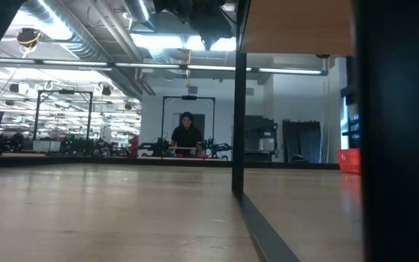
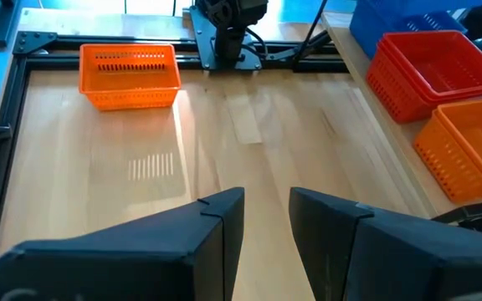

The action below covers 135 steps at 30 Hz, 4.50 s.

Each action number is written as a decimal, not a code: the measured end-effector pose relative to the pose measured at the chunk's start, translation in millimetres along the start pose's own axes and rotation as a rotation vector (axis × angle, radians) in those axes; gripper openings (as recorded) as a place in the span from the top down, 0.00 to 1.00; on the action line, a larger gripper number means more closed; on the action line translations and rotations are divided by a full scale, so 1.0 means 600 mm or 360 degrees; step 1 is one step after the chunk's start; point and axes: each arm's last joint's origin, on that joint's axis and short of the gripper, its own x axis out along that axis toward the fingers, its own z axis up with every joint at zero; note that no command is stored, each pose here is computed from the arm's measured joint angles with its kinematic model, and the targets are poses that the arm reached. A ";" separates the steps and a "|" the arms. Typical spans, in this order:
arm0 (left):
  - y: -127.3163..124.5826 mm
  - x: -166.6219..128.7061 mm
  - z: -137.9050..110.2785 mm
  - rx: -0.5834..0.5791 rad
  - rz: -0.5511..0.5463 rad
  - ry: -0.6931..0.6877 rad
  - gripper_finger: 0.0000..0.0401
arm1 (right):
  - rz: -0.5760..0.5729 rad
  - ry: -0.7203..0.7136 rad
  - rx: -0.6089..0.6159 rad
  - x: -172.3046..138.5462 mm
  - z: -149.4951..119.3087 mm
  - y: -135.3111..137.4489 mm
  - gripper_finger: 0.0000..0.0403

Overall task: Stack baskets on shelf by color
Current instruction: Stack the blue basket on top of the blue baskets on the shelf, then stack the orange basket on top of the orange baskets on the shelf

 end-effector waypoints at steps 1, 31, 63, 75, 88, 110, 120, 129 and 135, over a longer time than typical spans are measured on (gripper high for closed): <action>0.000 0.000 0.000 0.0000 0.0000 0.0000 0.78 | -0.0014 0.0015 -0.0002 0.002 0.001 0.000 0.99; -0.001 0.001 0.000 0.0000 -0.0002 0.0001 0.78 | -0.0168 -0.0028 0.0046 0.012 0.012 -0.005 0.97; -0.010 0.008 0.004 0.0008 -0.0023 -0.0008 0.78 | -0.0225 -0.0201 0.0040 -0.017 -0.017 -0.012 0.84; 0.018 -0.011 0.001 -0.0188 0.0112 -0.0046 0.78 | -0.1112 -0.1198 0.0909 -0.084 -0.012 -0.088 0.84; 0.026 -0.018 -0.002 -0.0163 0.0135 -0.0045 0.78 | -0.1316 -0.1595 0.1380 -0.127 0.012 -0.144 0.84; 0.025 -0.017 -0.002 0.0016 0.0133 -0.0034 0.78 | -0.1040 -0.0957 0.2158 -0.131 0.071 -0.316 0.83; 0.024 -0.016 -0.005 -0.0004 0.0125 -0.0009 0.78 | -0.0964 -0.0892 0.2199 -0.070 0.056 -0.416 0.83; 0.024 -0.016 -0.005 -0.0004 0.0125 -0.0009 0.78 | -0.0956 -0.0965 0.2215 -0.061 0.047 -0.444 0.83; 0.024 -0.016 -0.005 -0.0005 0.0125 -0.0009 0.78 | -0.0953 -0.0966 0.2251 -0.049 0.041 -0.460 0.83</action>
